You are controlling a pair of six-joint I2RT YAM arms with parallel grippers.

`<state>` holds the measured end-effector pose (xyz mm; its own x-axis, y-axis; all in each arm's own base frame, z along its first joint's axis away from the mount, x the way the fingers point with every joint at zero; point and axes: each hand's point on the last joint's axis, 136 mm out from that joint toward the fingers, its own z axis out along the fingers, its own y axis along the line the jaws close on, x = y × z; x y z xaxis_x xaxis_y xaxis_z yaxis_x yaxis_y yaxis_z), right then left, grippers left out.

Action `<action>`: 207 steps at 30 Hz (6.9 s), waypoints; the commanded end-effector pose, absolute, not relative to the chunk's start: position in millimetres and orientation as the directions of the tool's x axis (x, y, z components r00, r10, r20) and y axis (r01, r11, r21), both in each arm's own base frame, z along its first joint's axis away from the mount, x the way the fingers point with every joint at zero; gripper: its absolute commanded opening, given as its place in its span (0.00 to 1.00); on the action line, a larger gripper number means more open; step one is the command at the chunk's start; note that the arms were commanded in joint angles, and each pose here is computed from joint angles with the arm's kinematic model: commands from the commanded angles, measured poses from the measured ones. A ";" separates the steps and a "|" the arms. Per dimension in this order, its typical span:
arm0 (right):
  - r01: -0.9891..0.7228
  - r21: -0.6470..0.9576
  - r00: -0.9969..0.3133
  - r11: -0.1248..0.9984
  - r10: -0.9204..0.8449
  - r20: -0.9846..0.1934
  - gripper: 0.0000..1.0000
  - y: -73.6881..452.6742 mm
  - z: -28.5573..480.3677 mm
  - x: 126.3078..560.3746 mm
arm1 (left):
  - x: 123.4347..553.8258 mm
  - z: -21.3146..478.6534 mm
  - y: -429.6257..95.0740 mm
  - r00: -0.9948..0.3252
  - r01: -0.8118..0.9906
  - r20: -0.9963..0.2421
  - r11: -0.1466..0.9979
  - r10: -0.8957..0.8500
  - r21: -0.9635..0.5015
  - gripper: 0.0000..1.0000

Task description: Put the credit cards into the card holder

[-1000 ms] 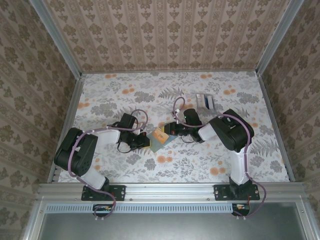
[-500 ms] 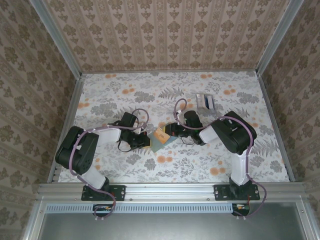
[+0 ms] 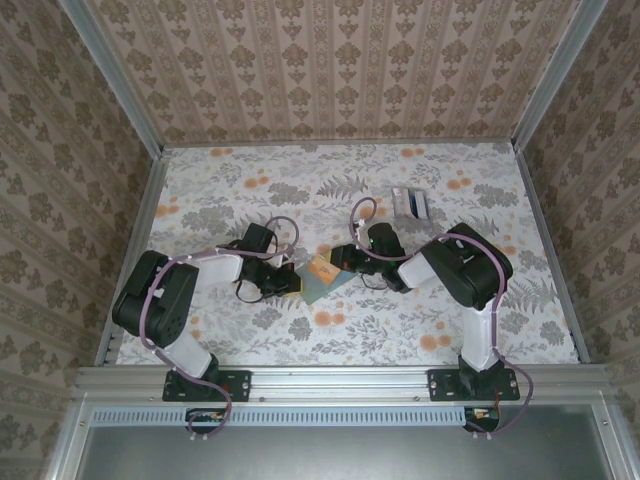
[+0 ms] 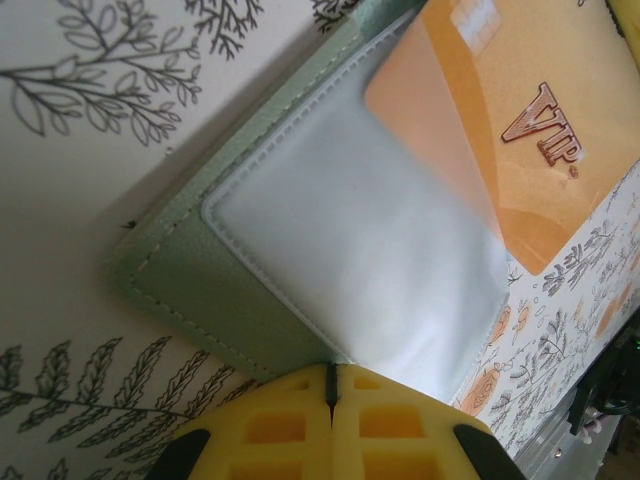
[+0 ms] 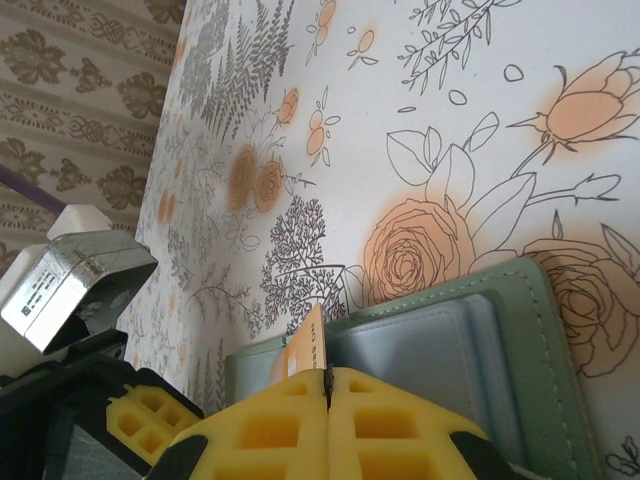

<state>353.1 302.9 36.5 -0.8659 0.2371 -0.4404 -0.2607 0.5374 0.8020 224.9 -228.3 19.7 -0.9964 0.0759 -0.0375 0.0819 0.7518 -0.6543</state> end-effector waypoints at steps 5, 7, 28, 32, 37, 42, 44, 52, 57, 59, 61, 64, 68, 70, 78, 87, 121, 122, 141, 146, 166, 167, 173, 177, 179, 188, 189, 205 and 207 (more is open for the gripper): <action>-0.248 0.765 -0.854 0.595 0.239 -0.463 0.00 301.9 23.1 340.9 | 216.7 2.1 -217.3 -0.997 0.049 0.013 0.791 0.072 -0.610 0.00; -0.250 0.765 -0.854 0.594 0.237 -0.463 0.00 301.9 20.9 338.6 | 216.9 2.2 -217.9 -0.997 0.050 0.012 0.789 0.072 -0.613 0.00; -0.341 0.720 -0.930 0.604 -0.104 -0.352 0.25 302.7 26.2 295.0 | 215.0 1.9 -217.8 -0.997 0.052 0.012 0.786 0.076 -0.617 0.00; -0.315 0.709 -0.943 0.631 -0.124 -0.308 0.26 292.9 26.7 298.0 | 214.7 1.4 -217.7 -0.997 0.054 0.016 0.787 0.081 -0.614 0.00; -0.297 0.694 -0.951 0.656 -0.140 -0.274 0.28 284.4 30.8 300.9 | 213.7 0.2 -217.5 -0.996 0.054 0.022 0.788 0.085 -0.614 0.00; -0.306 0.670 -0.951 0.676 -0.184 -0.248 0.31 280.8 37.8 299.2 | 214.0 -0.3 -217.8 -0.996 0.052 0.024 0.787 0.085 -0.615 0.00; -0.314 0.656 -0.949 0.687 -0.203 -0.241 0.31 278.5 38.3 298.9 | 213.8 -1.0 -218.1 -0.996 0.053 0.026 0.787 0.087 -0.615 0.00; -0.320 0.620 -0.947 0.716 -0.240 -0.212 0.36 273.0 41.7 298.3 | 212.3 -1.7 -218.0 -0.996 0.048 0.035 0.786 0.087 -0.616 0.00; -0.324 0.598 -0.946 0.733 -0.240 -0.219 0.39 269.3 53.3 301.0 | 213.4 -1.2 -218.7 -0.996 0.050 0.030 0.785 0.088 -0.617 0.00; -0.314 0.591 -0.949 0.743 -0.234 -0.210 0.39 265.2 54.2 301.1 | 213.6 -0.7 -219.0 -0.996 0.053 0.028 0.784 0.089 -0.619 0.00; -0.300 0.592 -0.954 0.748 -0.228 -0.195 0.40 261.3 53.5 300.4 | 213.7 -1.0 -219.0 -0.996 0.052 0.028 0.783 0.088 -0.619 0.00; -0.285 0.596 -0.958 0.751 -0.233 -0.165 0.42 257.1 52.2 295.2 | 214.5 -1.0 -220.3 -0.996 0.050 0.030 0.780 0.088 -0.623 0.00; -0.272 0.593 -0.960 0.758 -0.257 -0.111 0.42 253.8 45.3 286.6 | 214.2 1.3 -221.1 -0.996 0.058 0.022 0.777 0.092 -0.626 0.00; -0.264 0.600 -0.961 0.755 -0.262 -0.093 0.41 254.7 41.8 284.2 | 214.5 2.0 -221.3 -0.996 0.062 0.017 0.778 0.093 -0.625 0.00; -0.219 0.612 -0.968 0.760 -0.248 -0.039 0.37 254.3 32.7 273.3 | 212.3 -1.1 -223.0 -0.995 0.063 0.026 0.780 0.100 -0.622 0.00; -0.176 0.617 -0.976 0.767 -0.216 -0.010 0.37 255.1 23.4 266.7 | 211.1 -2.7 -224.0 -0.994 0.064 0.032 0.784 0.107 -0.618 0.00; -0.133 0.697 -0.988 0.705 -0.150 -0.037 0.00 267.1 38.1 277.5 | 204.9 -6.5 -221.6 -0.988 0.113 0.024 0.821 0.152 -0.559 0.00; -0.129 0.701 -0.989 0.701 -0.139 -0.043 0.00 267.8 39.0 279.9 | 205.1 -6.5 -221.3 -0.988 0.117 0.022 0.824 0.155 -0.554 0.00; -0.082 0.739 -0.992 0.669 -0.126 0.004 0.00 277.8 29.6 273.9 | 203.3 -10.2 -221.2 -0.989 0.104 0.035 0.832 0.147 -0.545 0.00; -0.080 0.757 -0.987 0.649 -0.156 0.029 0.00 280.9 27.9 267.1 | 205.2 -8.5 -221.9 -0.989 0.107 0.028 0.830 0.146 -0.547 0.00; -0.104 0.775 -0.958 0.623 -0.273 0.090 0.00 294.4 25.3 257.1 | 214.9 -2.9 -207.2 -0.994 0.100 -0.006 0.852 0.113 -0.514 0.00; -0.105 0.776 -0.957 0.621 -0.275 0.091 0.00 296.3 24.7 256.8 | 215.3 -3.3 -208.4 -0.994 0.096 -0.007 0.849 0.108 -0.520 0.00; -0.111 0.780 -0.951 0.616 -0.293 0.096 0.00 309.9 25.4 252.2 | 215.8 -2.4 -212.4 -0.996 0.080 -0.009 0.835 0.090 -0.544 0.00; -0.109 0.781 -0.951 0.615 -0.294 0.099 0.00 318.3 25.2 250.0 | 215.8 -1.9 -212.2 -0.996 0.077 -0.013 0.834 0.084 -0.546 0.00; -0.106 0.776 -0.948 0.622 -0.299 0.111 0.00 321.8 22.0 247.1 | 216.4 -1.8 -213.3 -0.997 0.074 -0.014 0.832 0.080 -0.550 0.00; -0.142 0.746 -0.958 0.651 -0.281 0.063 0.15 315.8 28.6 250.3 | 215.3 0.5 -213.9 -0.996 0.076 -0.013 0.827 0.083 -0.557 0.00; -0.150 0.744 -0.960 0.651 -0.276 0.048 0.18 314.2 32.3 252.1 | 215.0 1.7 -214.0 -0.996 0.079 -0.015 0.827 0.086 -0.557 0.00; -0.238 0.639 -0.970 0.732 -0.218 -0.112 0.40 298.1 54.4 278.9 | 210.0 5.0 -211.2 -0.995 0.092 -0.031 0.821 0.091 -0.564 0.00; -0.242 0.641 -0.969 0.728 -0.219 -0.116 0.40 302.3 54.0 279.9 | 210.1 5.2 -211.1 -0.996 0.091 -0.029 0.820 0.090 -0.565 0.00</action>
<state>274.8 300.2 54.6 -0.9706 -0.2194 -0.0995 -0.2291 0.7135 0.6622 222.8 -228.6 19.3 -0.9914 0.1035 -0.0800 0.1308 0.7718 -0.6223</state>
